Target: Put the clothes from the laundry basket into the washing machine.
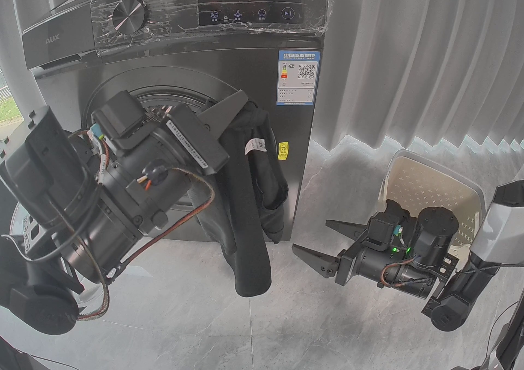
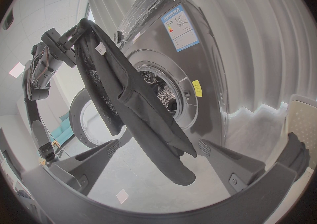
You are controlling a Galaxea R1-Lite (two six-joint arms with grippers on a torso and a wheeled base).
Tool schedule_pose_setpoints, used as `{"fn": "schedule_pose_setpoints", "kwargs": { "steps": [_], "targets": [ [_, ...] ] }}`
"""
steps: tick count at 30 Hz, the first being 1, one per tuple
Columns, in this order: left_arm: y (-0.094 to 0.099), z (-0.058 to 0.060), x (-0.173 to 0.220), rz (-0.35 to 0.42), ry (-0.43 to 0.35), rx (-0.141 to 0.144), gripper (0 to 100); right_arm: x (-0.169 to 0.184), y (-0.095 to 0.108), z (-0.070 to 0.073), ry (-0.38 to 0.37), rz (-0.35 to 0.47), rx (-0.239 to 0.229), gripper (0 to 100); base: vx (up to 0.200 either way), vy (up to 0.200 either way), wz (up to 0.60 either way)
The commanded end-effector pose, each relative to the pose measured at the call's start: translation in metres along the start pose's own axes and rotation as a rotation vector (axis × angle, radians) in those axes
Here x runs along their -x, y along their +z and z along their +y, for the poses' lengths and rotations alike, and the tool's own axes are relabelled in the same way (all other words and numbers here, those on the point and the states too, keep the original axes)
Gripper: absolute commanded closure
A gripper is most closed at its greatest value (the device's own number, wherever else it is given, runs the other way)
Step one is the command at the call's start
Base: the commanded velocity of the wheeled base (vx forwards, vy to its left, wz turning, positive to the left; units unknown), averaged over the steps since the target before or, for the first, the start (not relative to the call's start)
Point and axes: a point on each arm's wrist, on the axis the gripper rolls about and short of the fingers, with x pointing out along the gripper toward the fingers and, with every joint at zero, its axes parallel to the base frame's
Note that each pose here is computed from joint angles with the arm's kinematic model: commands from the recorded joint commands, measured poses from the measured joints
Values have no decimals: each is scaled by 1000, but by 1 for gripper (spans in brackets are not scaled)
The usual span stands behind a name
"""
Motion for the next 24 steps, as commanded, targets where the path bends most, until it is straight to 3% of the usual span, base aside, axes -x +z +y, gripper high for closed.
{"fn": "schedule_pose_setpoints", "kwargs": {
  "steps": [1, 6, 10, 19, 24],
  "targets": [
    [-1, 0, -1, 1, -1, 2, 100, -24, -9, -5, 26, 3, -7, 0, 0, 0, 0],
    [-1, 0, -1, 1, -1, 2, 100, -33, -20, -8, 55, 28, -6, 0, 0, 0, 0],
    [-2, 0, -1, 2, 0, 2, 100, -44, -23, 2, 104, 26, 3, 0, 0, 0, 0],
    [0, -2, -2, -11, -12, 2, 100, -67, -29, -2, 108, -2, 12, 0, 0, 0, 0],
    [2, -3, -2, -21, -18, 4, 100, -71, -34, 8, 134, 7, 9, 0, 0, 0, 0]
  ]
}}
